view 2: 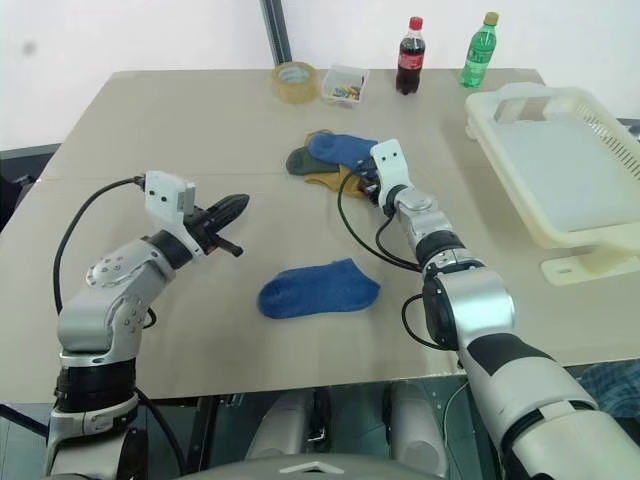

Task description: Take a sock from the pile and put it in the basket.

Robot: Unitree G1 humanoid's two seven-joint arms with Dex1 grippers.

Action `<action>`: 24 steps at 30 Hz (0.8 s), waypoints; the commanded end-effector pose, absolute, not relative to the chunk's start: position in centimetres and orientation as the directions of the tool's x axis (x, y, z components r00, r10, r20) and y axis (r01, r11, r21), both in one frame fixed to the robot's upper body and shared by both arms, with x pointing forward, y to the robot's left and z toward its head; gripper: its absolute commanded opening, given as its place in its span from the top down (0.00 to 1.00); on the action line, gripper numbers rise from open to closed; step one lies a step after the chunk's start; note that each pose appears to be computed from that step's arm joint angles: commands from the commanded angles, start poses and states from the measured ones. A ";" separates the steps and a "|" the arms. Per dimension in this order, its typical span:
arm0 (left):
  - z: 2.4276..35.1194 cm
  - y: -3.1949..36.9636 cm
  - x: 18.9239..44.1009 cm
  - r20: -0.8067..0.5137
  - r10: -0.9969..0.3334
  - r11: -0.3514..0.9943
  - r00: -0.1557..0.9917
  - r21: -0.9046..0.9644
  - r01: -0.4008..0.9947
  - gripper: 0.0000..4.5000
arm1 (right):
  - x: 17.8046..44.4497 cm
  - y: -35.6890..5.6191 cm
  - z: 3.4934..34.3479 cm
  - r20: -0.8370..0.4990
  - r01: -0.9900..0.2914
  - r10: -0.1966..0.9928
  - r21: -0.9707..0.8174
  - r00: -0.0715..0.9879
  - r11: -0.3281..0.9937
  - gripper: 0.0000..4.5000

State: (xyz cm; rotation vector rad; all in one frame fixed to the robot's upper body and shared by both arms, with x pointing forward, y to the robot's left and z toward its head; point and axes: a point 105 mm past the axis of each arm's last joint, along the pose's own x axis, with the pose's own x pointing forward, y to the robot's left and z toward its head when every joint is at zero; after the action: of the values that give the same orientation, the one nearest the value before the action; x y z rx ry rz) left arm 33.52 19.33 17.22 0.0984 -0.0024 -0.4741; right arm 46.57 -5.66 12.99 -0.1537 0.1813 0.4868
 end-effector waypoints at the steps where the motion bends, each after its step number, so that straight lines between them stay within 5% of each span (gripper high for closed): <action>1: 18.8 19.0 33.1 0.033 -0.466 0.879 0.884 0.137 0.458 1.00 | 45.7 -5.6 11.0 -0.294 -0.558 0.510 -0.109 0.808 0.822 0.92; 2: 18.7 18.9 33.2 0.031 -0.466 0.878 0.884 0.136 0.458 1.00 | 45.4 -5.7 10.5 -0.313 -0.578 0.523 -0.114 0.793 0.808 1.00; 11: 18.2 18.3 33.7 0.025 -0.485 0.869 0.874 0.125 0.478 1.00 | 44.8 -7.7 9.3 -0.325 -0.604 0.557 -0.055 0.764 0.795 1.00; 15: 18.1 18.1 34.0 0.025 -0.489 0.867 0.872 0.124 0.483 1.00 | 45.4 -7.7 11.0 -0.241 -0.559 0.554 0.056 0.797 0.827 0.80; 19: 18.2 17.7 34.2 0.026 -0.500 0.861 0.866 0.123 0.493 1.00 | 46.1 -7.6 12.2 -0.188 -0.487 0.512 0.165 0.838 0.858 0.49; 24: 18.3 17.7 34.1 0.028 -0.500 0.861 0.866 0.128 0.493 1.00 | 46.5 -7.4 12.6 -0.163 -0.412 0.463 0.270 0.871 0.870 0.49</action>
State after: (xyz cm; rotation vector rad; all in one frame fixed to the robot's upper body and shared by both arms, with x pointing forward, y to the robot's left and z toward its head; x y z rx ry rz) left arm 34.16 18.05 17.05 0.0989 -0.0105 -0.5117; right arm 46.11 -7.52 11.66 0.1735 0.2428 0.4866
